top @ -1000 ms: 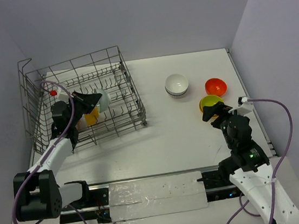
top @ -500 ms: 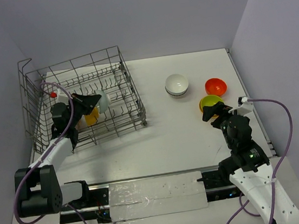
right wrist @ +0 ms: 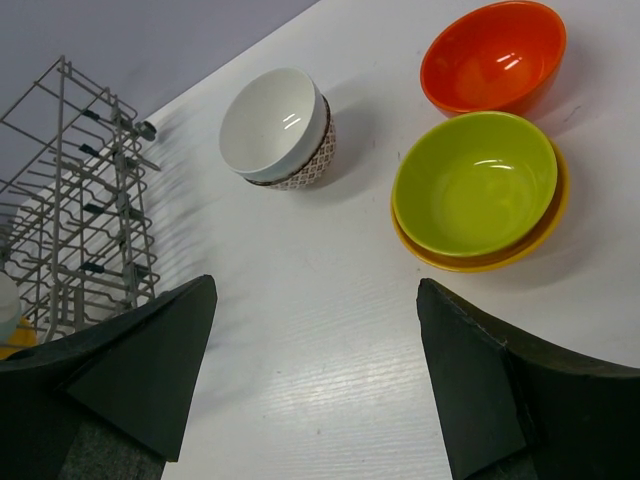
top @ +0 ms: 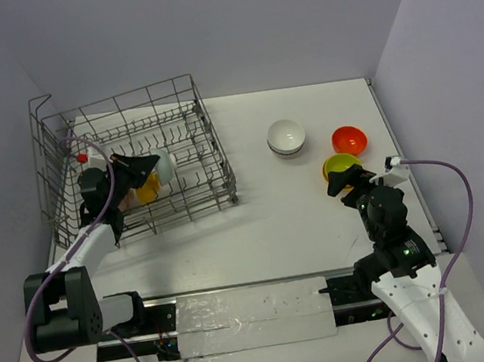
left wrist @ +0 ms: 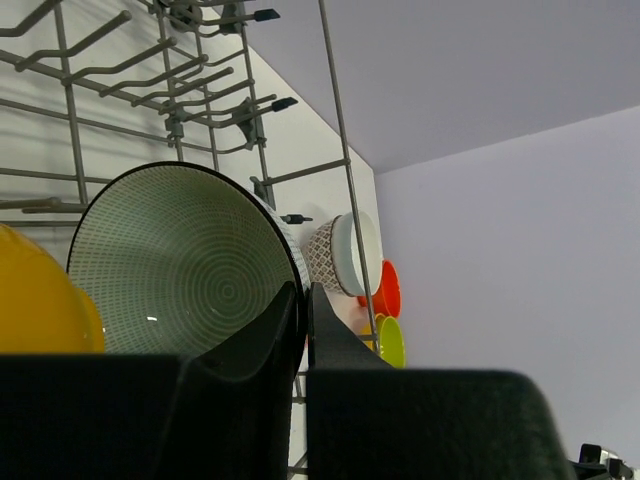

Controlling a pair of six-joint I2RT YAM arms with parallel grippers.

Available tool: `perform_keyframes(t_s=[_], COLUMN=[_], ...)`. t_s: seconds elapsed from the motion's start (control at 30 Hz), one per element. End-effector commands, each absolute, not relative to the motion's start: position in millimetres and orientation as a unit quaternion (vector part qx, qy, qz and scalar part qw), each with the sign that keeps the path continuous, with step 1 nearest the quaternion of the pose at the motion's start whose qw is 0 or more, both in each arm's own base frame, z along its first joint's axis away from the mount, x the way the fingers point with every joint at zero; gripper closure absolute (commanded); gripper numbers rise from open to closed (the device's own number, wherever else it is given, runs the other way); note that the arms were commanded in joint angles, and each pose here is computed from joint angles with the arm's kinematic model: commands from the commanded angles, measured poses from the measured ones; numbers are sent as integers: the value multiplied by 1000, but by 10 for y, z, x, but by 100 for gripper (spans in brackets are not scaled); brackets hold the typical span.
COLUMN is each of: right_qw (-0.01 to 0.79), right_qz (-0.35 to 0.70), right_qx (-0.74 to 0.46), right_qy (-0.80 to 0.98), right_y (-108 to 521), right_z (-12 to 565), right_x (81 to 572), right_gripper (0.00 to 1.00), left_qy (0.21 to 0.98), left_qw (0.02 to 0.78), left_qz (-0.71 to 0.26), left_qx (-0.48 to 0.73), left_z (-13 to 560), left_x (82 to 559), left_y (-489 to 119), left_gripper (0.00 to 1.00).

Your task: Load the bowls into the dish rack

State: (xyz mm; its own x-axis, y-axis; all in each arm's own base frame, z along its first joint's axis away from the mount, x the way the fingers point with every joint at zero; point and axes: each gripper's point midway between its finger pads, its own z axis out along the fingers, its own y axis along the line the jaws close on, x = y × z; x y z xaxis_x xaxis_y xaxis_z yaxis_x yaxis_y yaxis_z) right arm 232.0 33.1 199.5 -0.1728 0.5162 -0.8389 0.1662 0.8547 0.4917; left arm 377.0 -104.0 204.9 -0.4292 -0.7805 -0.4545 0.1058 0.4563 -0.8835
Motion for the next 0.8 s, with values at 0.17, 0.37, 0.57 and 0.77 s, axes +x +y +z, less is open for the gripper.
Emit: perform_keyframes(t_s=[0.17,0.37,0.57,0.77], right_qw=[619,619,619,619], right_qz=[155,155,157,158], right_qx=[220,219,217,215], right_qy=[738,738,738,739], right_y=[351,355,363,370], right_z=[2103,2107,2103,2091], right_x=[2357,2361,2361,2359], right_gripper=[12,12,12,12], left_qy=[734,757,761,761], left_qw=[452,440,443,441], left_qz=[-428,-397,-382,-383], left_qx=[-271,-275,-280,-282], left_z=[1801,1645,1627,1637], left_x=[3736,3751,3781,3794], left_y=[-844,-791,-750,-747], left_gripper=[100,100,90,69])
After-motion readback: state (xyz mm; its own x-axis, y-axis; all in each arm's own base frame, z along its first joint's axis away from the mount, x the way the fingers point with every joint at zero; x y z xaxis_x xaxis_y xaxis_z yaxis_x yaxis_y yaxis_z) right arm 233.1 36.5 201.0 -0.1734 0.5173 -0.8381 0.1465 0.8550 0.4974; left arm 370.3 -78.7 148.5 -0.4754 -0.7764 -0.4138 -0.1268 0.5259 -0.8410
